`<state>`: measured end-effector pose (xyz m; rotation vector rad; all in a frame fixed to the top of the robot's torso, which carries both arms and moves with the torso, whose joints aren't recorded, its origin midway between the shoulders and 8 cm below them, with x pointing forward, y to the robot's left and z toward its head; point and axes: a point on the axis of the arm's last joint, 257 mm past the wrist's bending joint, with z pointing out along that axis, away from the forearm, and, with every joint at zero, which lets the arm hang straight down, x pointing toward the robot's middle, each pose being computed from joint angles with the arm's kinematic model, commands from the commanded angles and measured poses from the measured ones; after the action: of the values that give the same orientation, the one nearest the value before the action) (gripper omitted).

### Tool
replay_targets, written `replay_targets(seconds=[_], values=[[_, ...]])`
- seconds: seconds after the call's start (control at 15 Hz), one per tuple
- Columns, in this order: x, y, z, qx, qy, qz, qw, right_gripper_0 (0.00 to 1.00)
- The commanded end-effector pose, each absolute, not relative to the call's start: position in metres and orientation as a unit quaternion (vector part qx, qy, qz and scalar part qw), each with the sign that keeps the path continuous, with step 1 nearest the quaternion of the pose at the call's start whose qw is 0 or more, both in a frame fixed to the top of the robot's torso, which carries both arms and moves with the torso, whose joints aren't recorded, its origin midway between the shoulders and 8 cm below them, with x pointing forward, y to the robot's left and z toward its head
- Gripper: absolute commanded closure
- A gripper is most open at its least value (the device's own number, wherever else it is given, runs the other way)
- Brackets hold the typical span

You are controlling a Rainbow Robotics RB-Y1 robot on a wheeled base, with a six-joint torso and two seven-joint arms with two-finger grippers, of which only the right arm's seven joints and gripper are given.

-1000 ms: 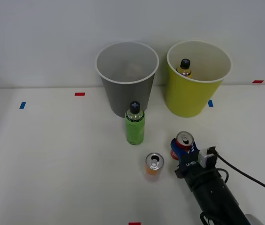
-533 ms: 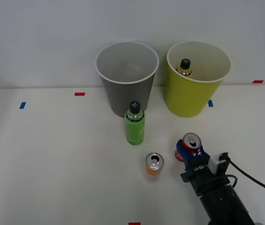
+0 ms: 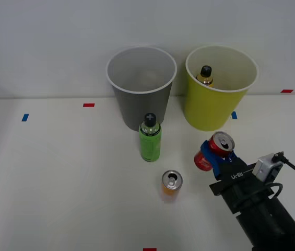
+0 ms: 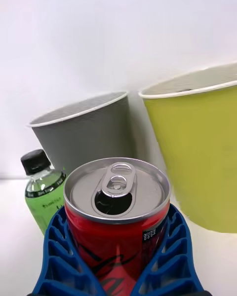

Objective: Put cans in the gray bin, plastic bottles in the light green bin

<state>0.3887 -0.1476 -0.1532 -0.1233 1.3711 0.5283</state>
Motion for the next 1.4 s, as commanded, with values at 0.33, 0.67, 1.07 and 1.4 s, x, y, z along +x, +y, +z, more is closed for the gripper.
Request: replay_targets(seconds=[0.33, 0.67, 1.07, 1.4], values=[[0.414, -0.124, -0.074, -0.041, 0.559, 0.295, 0.774, 1.00], [0.446, -0.090, -0.001, -0.032, 0.533, 0.327, 0.780, 1.00], [0.487, -0.053, 0.040, -0.032, 0.570, 0.324, 0.755, 1.00], [0.512, -0.017, 0.055, -0.047, 0.597, 0.326, 0.732, 1.00]])
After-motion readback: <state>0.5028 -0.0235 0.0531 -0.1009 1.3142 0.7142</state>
